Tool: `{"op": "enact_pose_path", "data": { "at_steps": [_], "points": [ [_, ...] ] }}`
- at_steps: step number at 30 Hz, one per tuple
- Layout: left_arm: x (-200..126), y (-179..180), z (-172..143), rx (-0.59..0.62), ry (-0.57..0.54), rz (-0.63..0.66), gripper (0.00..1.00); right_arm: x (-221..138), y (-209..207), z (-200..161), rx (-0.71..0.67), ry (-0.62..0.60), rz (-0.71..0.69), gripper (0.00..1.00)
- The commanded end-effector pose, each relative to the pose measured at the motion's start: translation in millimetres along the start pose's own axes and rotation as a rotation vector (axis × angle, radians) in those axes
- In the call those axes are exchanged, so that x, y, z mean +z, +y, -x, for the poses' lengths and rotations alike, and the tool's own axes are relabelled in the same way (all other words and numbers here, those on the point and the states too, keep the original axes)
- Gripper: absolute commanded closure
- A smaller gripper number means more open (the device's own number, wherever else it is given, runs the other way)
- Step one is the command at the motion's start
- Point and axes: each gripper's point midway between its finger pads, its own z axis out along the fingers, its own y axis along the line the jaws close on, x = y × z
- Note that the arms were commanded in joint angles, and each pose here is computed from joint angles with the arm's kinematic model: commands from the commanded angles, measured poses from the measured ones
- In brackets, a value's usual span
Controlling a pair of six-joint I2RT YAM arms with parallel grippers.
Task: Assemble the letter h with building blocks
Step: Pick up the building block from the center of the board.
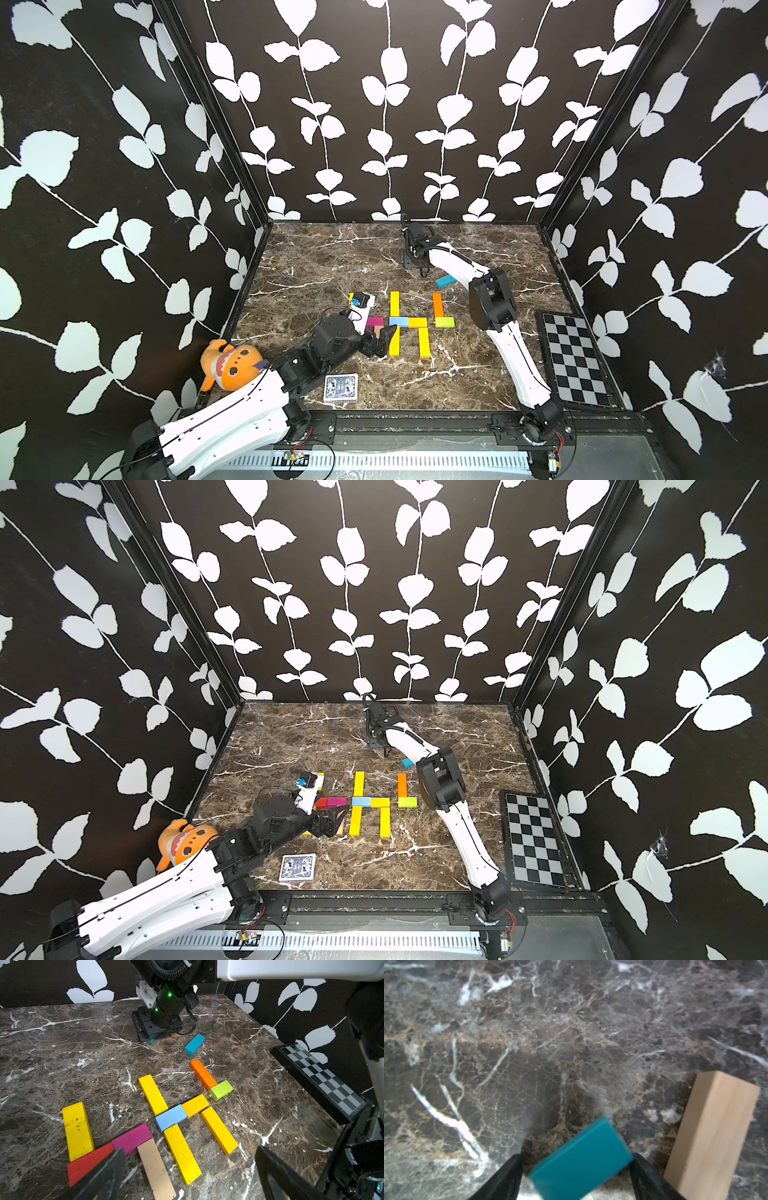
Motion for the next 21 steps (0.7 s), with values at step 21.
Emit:
{"op": "enact_pose_path", "data": {
  "at_steps": [21],
  "points": [
    [-0.4, 0.4, 3.6, -0.012, -0.014, -0.001, 0.01, -37.4, -3.0, 4.7, 0.039, -0.112, 0.055, 0.33]
  ]
}}
